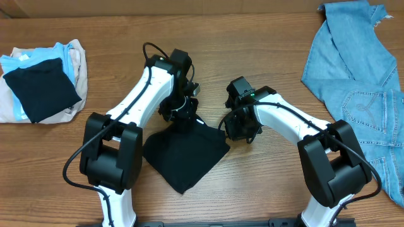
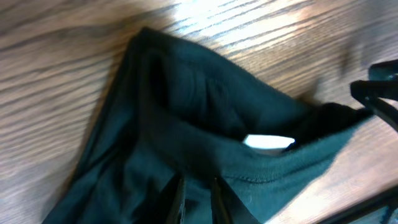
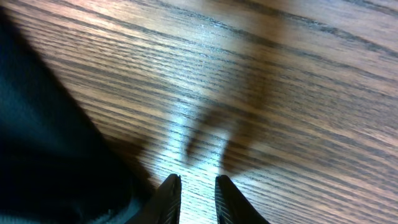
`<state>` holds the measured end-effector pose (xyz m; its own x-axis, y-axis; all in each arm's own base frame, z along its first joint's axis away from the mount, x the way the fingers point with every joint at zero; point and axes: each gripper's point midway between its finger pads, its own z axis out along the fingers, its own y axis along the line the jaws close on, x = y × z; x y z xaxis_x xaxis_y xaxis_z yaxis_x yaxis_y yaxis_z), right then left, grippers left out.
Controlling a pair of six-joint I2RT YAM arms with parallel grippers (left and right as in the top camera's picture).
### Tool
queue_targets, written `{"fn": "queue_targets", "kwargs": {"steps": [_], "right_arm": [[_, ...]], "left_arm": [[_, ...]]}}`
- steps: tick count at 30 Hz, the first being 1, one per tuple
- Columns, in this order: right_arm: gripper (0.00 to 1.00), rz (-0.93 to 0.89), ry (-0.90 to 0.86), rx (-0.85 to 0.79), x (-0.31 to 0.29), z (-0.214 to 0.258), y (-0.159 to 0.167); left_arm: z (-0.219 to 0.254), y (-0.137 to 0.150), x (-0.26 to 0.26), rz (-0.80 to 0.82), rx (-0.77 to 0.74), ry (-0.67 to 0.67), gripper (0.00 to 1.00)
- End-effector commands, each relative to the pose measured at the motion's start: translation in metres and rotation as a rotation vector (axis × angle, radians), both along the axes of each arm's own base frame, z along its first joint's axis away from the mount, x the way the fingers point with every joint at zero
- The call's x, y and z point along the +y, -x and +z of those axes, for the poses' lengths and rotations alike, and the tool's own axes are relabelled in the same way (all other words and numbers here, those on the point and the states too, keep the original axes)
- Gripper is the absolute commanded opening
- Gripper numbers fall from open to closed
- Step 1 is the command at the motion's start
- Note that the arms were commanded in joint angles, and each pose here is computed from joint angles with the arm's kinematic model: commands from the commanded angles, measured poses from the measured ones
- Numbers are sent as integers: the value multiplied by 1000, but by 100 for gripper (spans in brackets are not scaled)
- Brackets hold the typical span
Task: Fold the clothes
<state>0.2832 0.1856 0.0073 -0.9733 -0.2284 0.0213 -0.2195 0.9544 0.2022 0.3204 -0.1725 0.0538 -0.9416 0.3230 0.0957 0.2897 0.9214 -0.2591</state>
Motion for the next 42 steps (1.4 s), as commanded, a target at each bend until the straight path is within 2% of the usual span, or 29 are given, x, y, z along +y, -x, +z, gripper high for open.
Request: {"fn": "queue_targets", "kwargs": {"steps": [1,10,15,18,21,25,28,33,37,42], "right_arm": [[23,4,-7,-20,0,6,-2],[23,3,-6,-17,0,6,-1],[23,3,-4,-14,0,6,0],[24,4,-3,-11,-1,6,0],[24,3,-3,-11,-1,6,0],[24,2,-4,-12,-1,6,0],[25,2,-4,-14,-1,6,0],[25,2,-2,-10,-1,6,1],[25,2,-2,-10,-1,6,1],[25,2,-2,-9,-1,6,1]], "left_arm": [[-3,-1,-8,-45,-48,36,22],[-12,-63,-28,-25,-329,97,37],[-7,-63,-24,-23,-330,84,37],[19,-67,-10,-2,-318,57,37],[56,-74,8,20,-329,49,45],[85,-64,12,-50,-303,155,67],[79,-54,10,-86,-244,236,68],[41,-28,4,-139,-103,335,69],[4,-5,6,-168,6,347,69],[-29,-3,15,-142,56,311,71]]}}
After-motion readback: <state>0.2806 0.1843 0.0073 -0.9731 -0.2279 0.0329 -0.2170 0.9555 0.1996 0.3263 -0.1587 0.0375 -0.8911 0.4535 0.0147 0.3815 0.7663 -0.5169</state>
